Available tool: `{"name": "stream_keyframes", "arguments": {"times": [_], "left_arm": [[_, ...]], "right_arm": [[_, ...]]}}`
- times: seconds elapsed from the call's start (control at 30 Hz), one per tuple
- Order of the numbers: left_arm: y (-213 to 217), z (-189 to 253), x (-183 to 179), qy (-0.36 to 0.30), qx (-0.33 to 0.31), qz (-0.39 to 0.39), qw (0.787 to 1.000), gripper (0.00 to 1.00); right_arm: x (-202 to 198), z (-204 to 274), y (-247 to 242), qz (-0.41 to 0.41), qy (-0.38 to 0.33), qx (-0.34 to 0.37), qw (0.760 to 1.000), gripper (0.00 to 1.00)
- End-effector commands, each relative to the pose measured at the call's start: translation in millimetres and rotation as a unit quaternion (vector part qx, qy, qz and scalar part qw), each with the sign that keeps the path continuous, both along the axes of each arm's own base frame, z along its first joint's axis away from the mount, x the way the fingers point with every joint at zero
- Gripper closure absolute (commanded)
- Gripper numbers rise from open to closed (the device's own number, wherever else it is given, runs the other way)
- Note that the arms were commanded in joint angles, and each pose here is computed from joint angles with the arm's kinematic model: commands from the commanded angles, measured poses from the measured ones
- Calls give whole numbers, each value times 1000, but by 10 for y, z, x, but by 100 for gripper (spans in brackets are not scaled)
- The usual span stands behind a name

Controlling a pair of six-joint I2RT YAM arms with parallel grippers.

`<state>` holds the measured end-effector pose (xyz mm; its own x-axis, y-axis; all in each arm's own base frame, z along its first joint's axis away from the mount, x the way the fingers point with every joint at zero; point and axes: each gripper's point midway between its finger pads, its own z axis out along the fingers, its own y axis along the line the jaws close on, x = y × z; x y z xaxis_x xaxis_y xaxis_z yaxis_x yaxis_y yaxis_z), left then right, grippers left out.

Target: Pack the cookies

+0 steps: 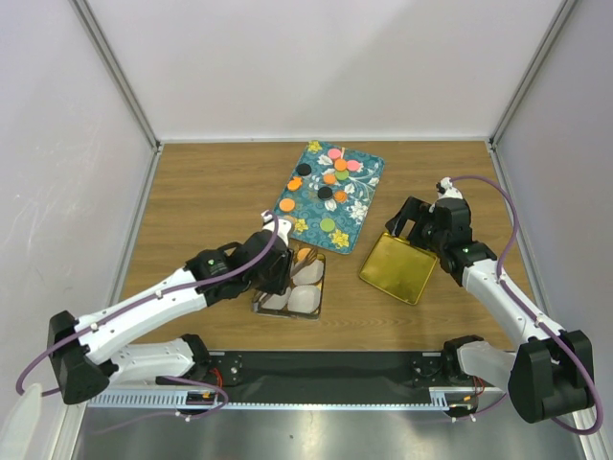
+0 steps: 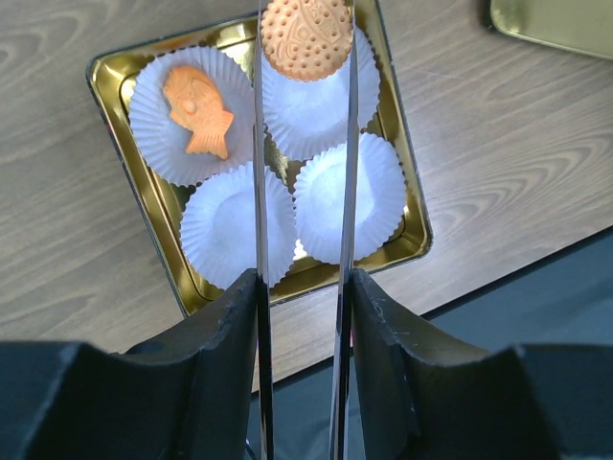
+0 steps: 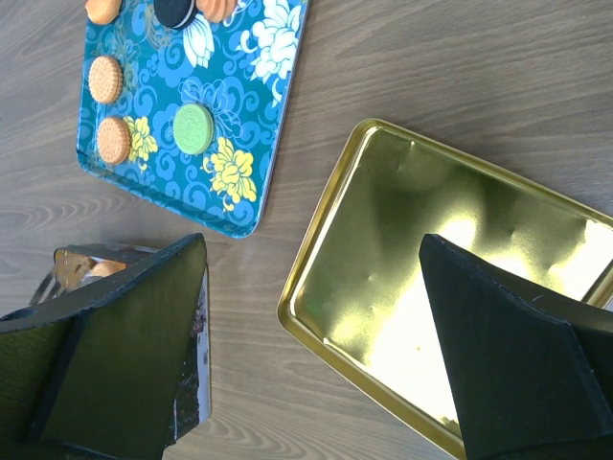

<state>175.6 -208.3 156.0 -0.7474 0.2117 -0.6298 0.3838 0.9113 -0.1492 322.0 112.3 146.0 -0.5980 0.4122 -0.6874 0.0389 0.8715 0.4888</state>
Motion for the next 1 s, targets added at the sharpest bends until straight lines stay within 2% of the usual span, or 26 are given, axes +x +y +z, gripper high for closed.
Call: {"name": "stream_keyframes", "arguments": {"times": [0.0, 0.97], "left_arm": [[-133, 48, 82, -16, -27, 12, 999, 56], [-36, -160, -85, 1, -24, -2, 1000, 53]], "right_arm": [[85, 182, -1, 0, -23, -6, 1000, 0], [95, 142, -21, -5, -19, -13, 1000, 0]]}}
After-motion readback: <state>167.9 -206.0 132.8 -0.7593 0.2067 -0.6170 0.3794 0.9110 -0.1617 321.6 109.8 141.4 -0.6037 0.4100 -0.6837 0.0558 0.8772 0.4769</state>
